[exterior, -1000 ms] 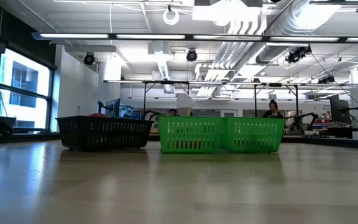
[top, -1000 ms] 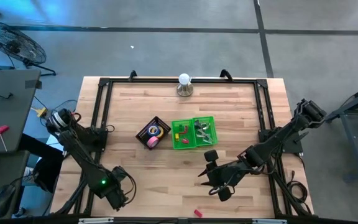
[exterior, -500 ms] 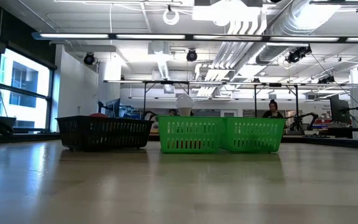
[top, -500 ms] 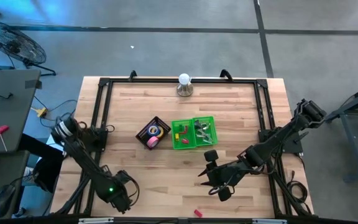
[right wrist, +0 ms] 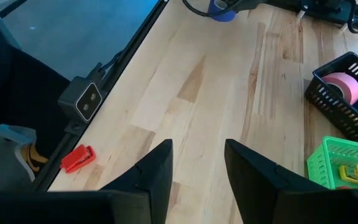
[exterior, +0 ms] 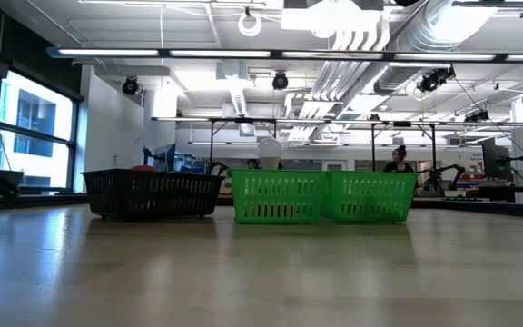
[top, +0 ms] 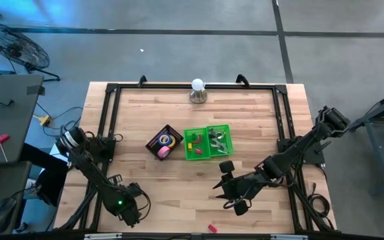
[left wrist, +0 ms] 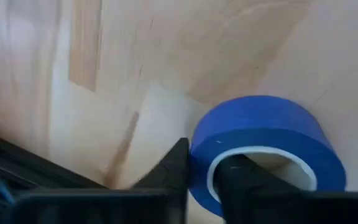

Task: Pick and place Stapler, Stapler remover, tape
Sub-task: Put the blue tape into the black bin

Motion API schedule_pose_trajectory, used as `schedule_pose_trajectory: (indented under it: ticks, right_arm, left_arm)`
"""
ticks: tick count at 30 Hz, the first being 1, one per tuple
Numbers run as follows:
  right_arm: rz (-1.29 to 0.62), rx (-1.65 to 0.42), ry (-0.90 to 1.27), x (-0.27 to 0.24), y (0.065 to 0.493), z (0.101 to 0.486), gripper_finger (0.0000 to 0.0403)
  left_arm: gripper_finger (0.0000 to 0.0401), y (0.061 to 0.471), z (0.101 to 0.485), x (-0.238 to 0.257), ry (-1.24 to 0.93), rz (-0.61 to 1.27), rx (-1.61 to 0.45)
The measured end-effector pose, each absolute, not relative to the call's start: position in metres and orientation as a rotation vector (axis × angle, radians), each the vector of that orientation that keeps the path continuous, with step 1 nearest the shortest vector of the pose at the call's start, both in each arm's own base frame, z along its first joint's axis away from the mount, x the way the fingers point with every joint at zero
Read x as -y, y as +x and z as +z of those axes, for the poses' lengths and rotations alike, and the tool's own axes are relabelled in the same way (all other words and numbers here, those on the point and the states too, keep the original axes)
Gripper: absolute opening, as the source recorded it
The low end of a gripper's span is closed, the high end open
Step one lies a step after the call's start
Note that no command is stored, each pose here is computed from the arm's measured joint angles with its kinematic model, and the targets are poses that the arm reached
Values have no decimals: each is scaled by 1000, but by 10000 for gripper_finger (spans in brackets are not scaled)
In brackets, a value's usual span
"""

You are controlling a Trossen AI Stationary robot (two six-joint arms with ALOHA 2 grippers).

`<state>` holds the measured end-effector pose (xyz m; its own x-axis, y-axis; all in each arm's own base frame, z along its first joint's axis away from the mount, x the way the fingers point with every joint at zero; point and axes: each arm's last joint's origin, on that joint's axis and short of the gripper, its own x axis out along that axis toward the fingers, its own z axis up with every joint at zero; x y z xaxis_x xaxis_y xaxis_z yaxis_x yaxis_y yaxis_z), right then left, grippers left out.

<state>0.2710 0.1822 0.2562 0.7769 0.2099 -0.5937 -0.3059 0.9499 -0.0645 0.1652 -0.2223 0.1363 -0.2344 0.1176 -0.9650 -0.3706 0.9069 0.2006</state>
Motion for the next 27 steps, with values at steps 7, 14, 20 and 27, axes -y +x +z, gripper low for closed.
schedule_pose_trajectory:
  ticks: [7, 14, 20, 27]
  right_arm:
    - [274, -622, -164, -182, 271, 256, 138]
    - [270, -625, -157, -182, 271, 256, 138]
    - [256, -654, -133, -181, 269, 254, 138]
    - [234, -688, -142, -187, 268, 245, 138]
  left_arm:
    - [37, 188, 148, 206, -52, 492, -1650]
    - [36, 227, 197, 175, 258, 587, -1567]
    - [36, 275, 253, 139, 463, 501, -1456]
    - [36, 315, 297, 78, 544, 376, -1420]
